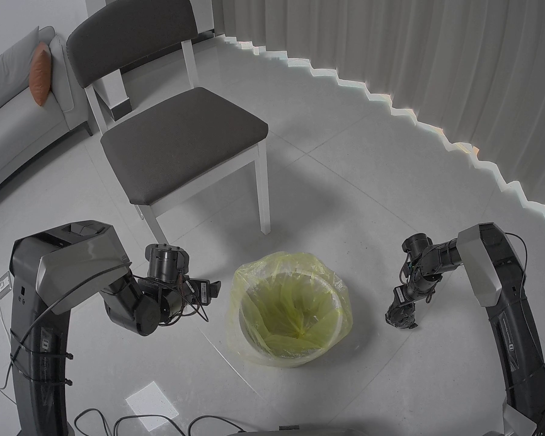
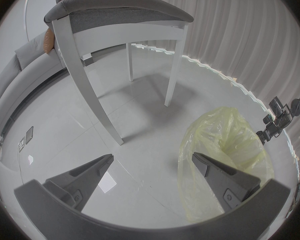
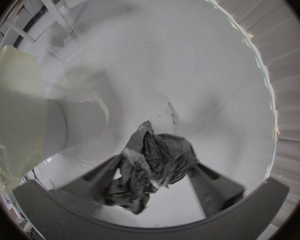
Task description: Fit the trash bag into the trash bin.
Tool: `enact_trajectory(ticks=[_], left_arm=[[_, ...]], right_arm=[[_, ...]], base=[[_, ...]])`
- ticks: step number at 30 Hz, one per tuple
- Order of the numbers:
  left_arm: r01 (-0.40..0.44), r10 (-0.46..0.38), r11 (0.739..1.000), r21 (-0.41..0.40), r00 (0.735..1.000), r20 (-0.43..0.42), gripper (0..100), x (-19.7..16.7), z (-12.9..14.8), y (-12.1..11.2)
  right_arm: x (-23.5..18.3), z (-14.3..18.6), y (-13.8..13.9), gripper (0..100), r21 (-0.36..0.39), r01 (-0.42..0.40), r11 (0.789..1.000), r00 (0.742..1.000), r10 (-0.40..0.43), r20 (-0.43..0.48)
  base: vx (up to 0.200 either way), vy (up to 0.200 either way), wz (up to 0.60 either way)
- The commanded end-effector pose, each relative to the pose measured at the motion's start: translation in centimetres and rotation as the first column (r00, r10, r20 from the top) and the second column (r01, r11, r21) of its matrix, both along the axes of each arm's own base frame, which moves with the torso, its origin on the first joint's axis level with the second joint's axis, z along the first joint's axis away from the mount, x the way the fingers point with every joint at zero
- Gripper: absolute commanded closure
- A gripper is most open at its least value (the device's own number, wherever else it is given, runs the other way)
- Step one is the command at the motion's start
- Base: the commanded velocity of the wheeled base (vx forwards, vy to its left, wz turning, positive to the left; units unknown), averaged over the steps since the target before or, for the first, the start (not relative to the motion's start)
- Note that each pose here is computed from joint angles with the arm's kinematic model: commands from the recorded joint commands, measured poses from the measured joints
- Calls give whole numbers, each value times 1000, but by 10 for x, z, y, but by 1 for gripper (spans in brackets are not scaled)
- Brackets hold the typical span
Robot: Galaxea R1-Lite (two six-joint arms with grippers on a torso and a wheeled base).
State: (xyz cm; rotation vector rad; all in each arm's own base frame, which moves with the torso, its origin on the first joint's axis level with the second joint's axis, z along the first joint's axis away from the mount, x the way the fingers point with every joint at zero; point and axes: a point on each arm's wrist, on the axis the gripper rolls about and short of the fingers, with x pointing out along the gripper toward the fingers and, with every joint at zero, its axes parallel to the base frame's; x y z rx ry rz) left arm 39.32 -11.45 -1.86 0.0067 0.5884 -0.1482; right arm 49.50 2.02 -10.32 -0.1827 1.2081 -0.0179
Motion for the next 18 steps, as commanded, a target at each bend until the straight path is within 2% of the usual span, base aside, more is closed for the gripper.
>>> enact_trajectory(ticks=[1,5,8,12,13,15,16,18], left_arm=[[-1,1,1000,1,1000,-4,0,0,-2,0],[-2,2,1000,-2,1000,-6,0,-1,-2,0],[-8,8,1000,-15,1000,6,0,-2,1,0],[-9,10,999,-32,999,40,0,-8,16,3],[-8,9,999,-35,999,41,0,-9,17,3],[-10,12,999,-44,999,45,0,-16,27,5],[-9,11,999,-44,999,44,0,-17,28,6],[-15,18,998,-53,998,60,0,-25,38,10]], right_arm=[[-1,-4,1,100,0,-2,1000,1000,2,-9],[2,10,4,100,6,2,1000,1000,-2,21],[-3,65,11,100,30,-7,1000,996,4,92],[-28,145,34,100,69,-79,994,980,65,187],[-31,151,36,100,73,-87,994,978,71,198],[-59,203,59,100,101,-168,981,949,133,286],[-63,208,61,100,102,-177,979,945,140,296],[-98,250,86,100,102,-263,959,896,203,394]], base=[[0,0,0],[0,0,0],[0,0,0],[0,0,0],[0,0,0],[0,0,0],[0,0,0],[0,0,0]])
